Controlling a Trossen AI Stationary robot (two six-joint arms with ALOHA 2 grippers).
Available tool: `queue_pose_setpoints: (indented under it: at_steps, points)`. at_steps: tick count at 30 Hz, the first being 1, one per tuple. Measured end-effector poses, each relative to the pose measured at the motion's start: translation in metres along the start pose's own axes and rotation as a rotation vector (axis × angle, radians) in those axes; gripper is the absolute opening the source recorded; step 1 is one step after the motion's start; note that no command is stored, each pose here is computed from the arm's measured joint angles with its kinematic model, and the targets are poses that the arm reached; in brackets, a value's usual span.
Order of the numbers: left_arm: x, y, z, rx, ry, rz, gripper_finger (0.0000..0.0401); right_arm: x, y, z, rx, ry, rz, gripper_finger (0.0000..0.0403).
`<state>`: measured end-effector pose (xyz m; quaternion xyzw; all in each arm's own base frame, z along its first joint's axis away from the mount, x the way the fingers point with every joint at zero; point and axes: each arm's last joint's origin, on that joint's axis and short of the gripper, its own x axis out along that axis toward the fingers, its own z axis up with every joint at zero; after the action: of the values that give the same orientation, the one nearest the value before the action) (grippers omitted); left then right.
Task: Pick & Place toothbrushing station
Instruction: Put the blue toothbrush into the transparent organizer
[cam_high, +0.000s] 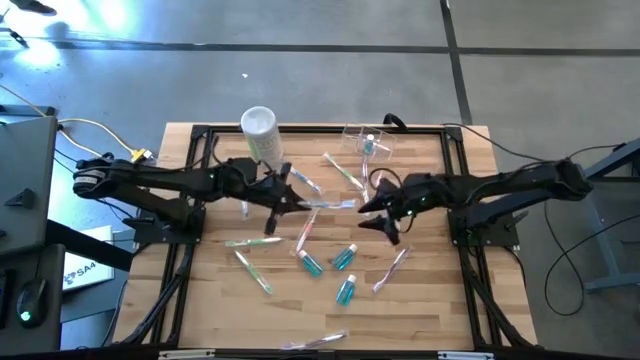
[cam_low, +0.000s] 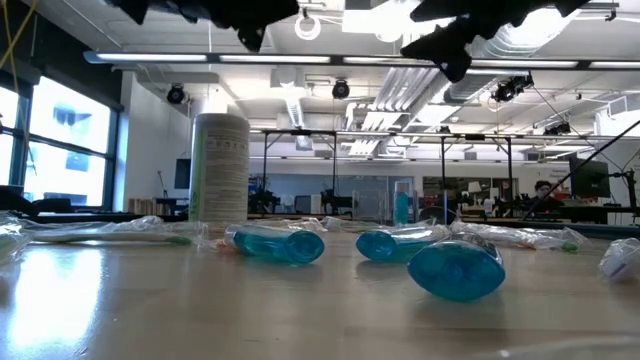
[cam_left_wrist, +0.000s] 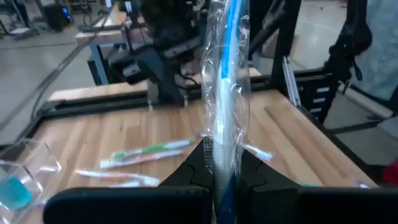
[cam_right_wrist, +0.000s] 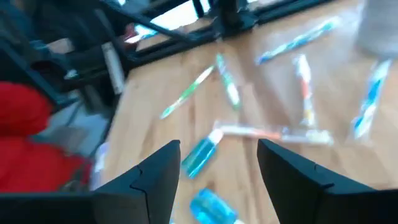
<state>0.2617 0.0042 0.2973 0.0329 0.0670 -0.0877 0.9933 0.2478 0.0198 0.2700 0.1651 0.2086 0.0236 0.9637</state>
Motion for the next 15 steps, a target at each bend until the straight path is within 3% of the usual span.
queue_pose_setpoints:
  at_steps: [7, 11, 15]
  points:
    - [-0.005, -0.003, -0.026, -0.056, -0.208, 0.006, 0.0009, 0.025, 0.012, 0.012, -0.166, -0.220, 0.069, 0.0206]
    - [-0.010, -0.005, -0.034, -0.067, -0.276, 0.004, 0.0009, 0.028, 0.016, 0.020, -0.256, -0.356, 0.005, 0.0206]
    - [-0.004, -0.004, -0.041, -0.085, -0.259, 0.002, 0.0009, 0.033, 0.017, 0.024, -0.315, -0.456, -0.049, 0.0206]
